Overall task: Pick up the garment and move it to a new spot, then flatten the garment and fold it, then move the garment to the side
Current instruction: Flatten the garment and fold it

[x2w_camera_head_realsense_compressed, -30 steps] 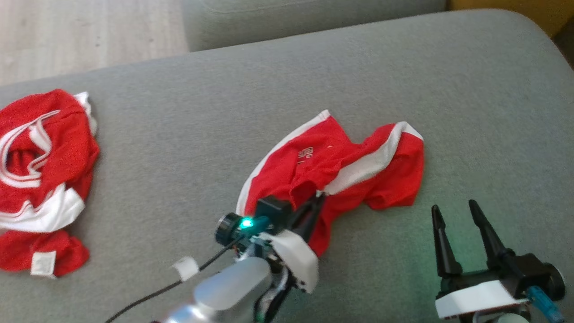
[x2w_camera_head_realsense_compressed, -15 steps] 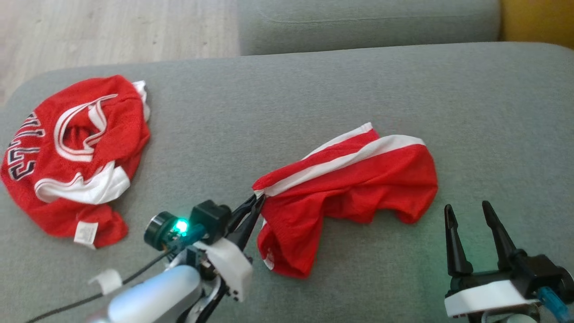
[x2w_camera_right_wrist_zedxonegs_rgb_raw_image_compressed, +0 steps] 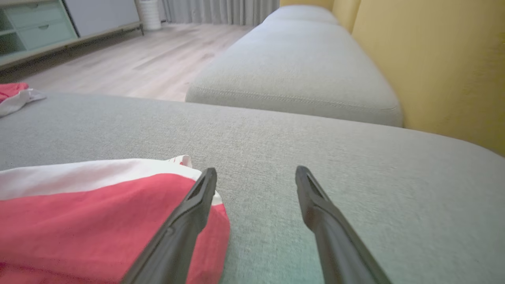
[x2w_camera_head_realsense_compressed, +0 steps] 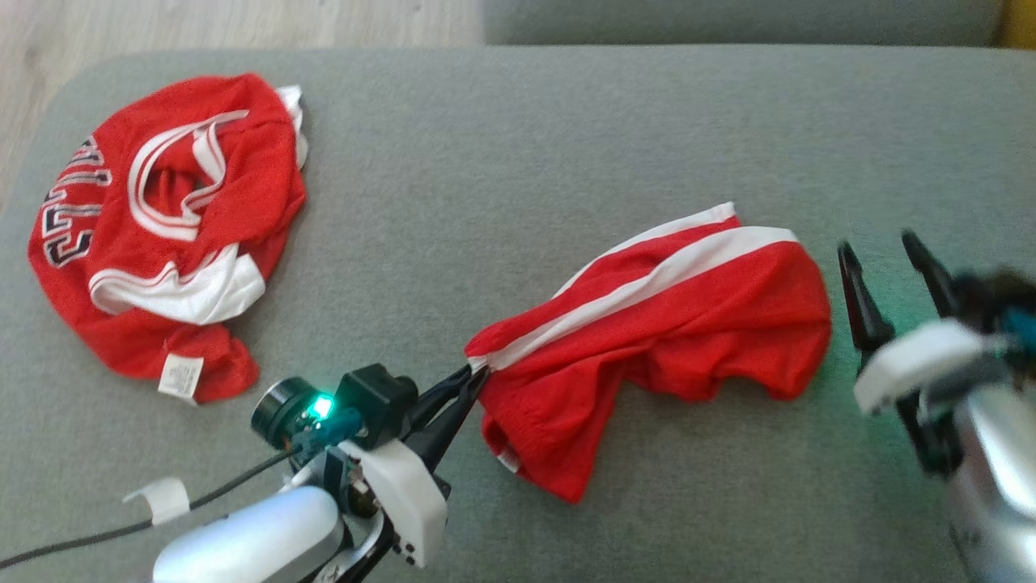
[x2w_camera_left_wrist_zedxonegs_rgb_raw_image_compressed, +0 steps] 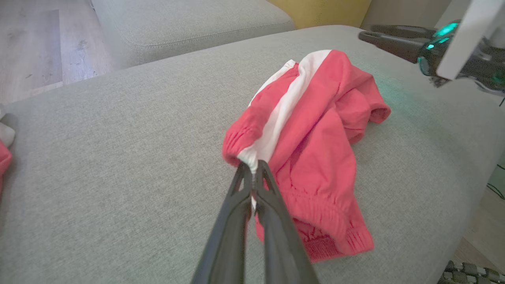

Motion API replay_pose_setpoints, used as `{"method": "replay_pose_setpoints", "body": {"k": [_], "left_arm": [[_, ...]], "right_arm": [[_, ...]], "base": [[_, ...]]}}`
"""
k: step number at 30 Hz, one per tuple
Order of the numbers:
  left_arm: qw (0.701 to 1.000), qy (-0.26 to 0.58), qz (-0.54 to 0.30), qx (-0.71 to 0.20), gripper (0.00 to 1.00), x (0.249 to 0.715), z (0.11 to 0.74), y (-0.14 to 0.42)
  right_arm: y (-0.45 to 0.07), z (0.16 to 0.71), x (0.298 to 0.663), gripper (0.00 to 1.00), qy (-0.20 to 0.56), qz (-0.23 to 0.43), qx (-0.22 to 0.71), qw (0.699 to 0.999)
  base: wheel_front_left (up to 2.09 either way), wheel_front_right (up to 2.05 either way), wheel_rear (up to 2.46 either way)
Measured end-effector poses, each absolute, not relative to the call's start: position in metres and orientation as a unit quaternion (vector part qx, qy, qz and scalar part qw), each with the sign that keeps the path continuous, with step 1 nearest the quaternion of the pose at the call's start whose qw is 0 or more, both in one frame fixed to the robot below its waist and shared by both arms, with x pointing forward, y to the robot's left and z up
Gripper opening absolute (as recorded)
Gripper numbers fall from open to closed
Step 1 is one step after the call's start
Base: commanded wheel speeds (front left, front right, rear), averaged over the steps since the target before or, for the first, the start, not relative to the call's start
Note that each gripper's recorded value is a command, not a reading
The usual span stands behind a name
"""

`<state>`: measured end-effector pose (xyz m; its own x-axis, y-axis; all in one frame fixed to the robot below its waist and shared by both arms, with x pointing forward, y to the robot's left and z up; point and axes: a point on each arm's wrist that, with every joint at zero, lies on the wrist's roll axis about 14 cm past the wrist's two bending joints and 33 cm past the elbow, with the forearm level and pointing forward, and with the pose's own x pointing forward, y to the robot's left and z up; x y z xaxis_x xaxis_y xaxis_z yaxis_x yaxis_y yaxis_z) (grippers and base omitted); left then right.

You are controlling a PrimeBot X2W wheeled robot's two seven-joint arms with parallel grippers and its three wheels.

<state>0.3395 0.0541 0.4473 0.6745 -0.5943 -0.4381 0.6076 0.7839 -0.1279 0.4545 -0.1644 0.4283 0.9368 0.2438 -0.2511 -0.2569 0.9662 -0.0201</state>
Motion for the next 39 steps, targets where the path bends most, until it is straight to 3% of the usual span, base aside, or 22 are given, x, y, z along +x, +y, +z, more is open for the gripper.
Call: {"method": "replay_pose_setpoints", "body": {"k": [5,13,14,15,16,20,26,31,35,39], "left_arm": [[0.915,0.232,-0.328,0.018,0.0,0.346,0.448,0.057],[0.919,0.239,-0.315,0.018,0.0,0.348,0.445,0.065],[0.919,0.239,-0.313,0.018,0.0,0.348,0.445,0.065],[0.919,0.238,-0.312,0.019,0.0,0.348,0.445,0.066],[0.92,0.237,-0.311,0.019,0.0,0.348,0.445,0.067],[0.923,0.224,-0.311,0.019,0.0,0.349,0.45,0.066],[0.935,0.177,-0.305,0.029,0.0,0.362,0.466,0.067],[0.944,0.124,-0.304,0.042,0.0,0.377,0.487,0.067],[0.951,0.026,-0.304,0.055,0.0,0.406,0.535,0.062],[0.938,-0.039,-0.335,0.076,0.0,0.423,0.576,0.044]], "right_arm": [[-0.146,0.408,0.481,1.0,0.198,0.175,-0.058,0.963],[-0.132,0.362,0.462,0.98,0.323,0.235,-0.076,0.914],[-0.129,0.362,0.461,0.62,0.326,0.241,-0.07,0.912],[-0.127,0.362,0.459,0.16,0.328,0.246,-0.065,0.91],[-0.126,0.362,0.457,0.0,0.331,0.25,-0.062,0.908],[-0.126,0.368,0.452,0.0,0.322,0.255,-0.043,0.911],[-0.143,0.405,0.463,0.0,0.235,0.24,-0.028,0.942],[-0.165,0.455,0.484,0.0,0.138,0.209,-0.018,0.968],[-0.194,0.513,0.498,0.0,0.052,0.17,-0.009,0.984],[-0.222,0.567,0.496,0.0,-0.018,0.142,-0.016,0.99]], "base": [[0.0,0.0,0.0],[0.0,0.0,0.0],[0.0,0.0,0.0],[0.0,0.0,0.0],[0.0,0.0,0.0],[0.0,0.0,0.0],[0.0,0.0,0.0],[0.0,0.0,0.0],[0.0,0.0,0.0],[0.0,0.0,0.0]]}}
